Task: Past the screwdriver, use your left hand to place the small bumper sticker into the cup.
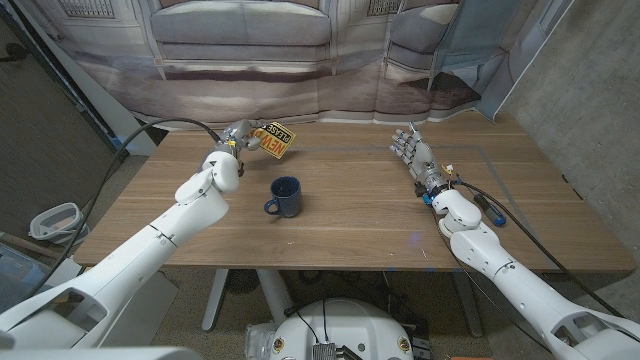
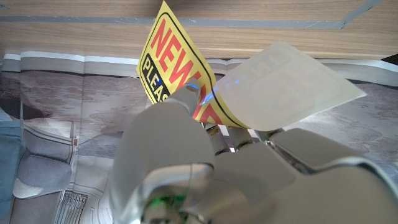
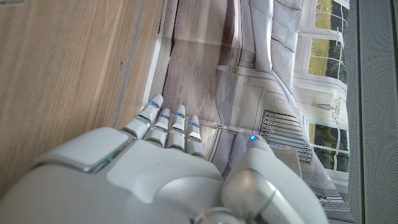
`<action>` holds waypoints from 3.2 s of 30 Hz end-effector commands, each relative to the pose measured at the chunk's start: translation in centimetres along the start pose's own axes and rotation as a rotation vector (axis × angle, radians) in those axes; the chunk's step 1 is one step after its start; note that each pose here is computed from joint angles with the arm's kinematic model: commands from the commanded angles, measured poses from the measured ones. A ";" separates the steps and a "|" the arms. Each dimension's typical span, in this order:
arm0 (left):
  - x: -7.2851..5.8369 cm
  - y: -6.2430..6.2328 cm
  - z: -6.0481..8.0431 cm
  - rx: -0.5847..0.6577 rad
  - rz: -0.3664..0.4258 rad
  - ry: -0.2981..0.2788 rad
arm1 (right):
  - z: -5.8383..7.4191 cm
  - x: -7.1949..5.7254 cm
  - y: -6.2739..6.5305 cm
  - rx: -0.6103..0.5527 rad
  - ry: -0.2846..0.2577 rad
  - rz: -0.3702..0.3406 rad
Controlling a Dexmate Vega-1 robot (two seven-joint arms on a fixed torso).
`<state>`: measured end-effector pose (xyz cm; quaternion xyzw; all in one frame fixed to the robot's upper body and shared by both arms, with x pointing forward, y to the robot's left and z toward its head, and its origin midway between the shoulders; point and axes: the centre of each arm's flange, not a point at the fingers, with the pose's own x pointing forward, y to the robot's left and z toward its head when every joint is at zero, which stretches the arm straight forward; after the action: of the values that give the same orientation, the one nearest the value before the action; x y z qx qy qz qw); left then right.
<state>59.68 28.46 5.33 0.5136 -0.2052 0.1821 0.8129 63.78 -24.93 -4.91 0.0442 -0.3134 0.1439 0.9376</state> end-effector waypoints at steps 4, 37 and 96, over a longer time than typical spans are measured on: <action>-0.8 1.0 1.1 0.005 0.024 -0.038 | 0.3 -0.1 -0.1 -0.005 -0.003 -0.001; -3.5 1.9 3.7 -0.015 0.023 -0.122 | 0.2 0.3 -0.5 -0.002 -0.001 0.002; -7.9 1.5 6.2 -0.046 -0.040 -0.299 | 0.5 -0.8 -0.8 0.002 -0.022 -0.024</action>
<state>51.81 22.45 4.83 0.5331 -0.3043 0.1121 0.7814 63.35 -25.73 -4.92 0.0496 -0.3219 0.1365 0.9356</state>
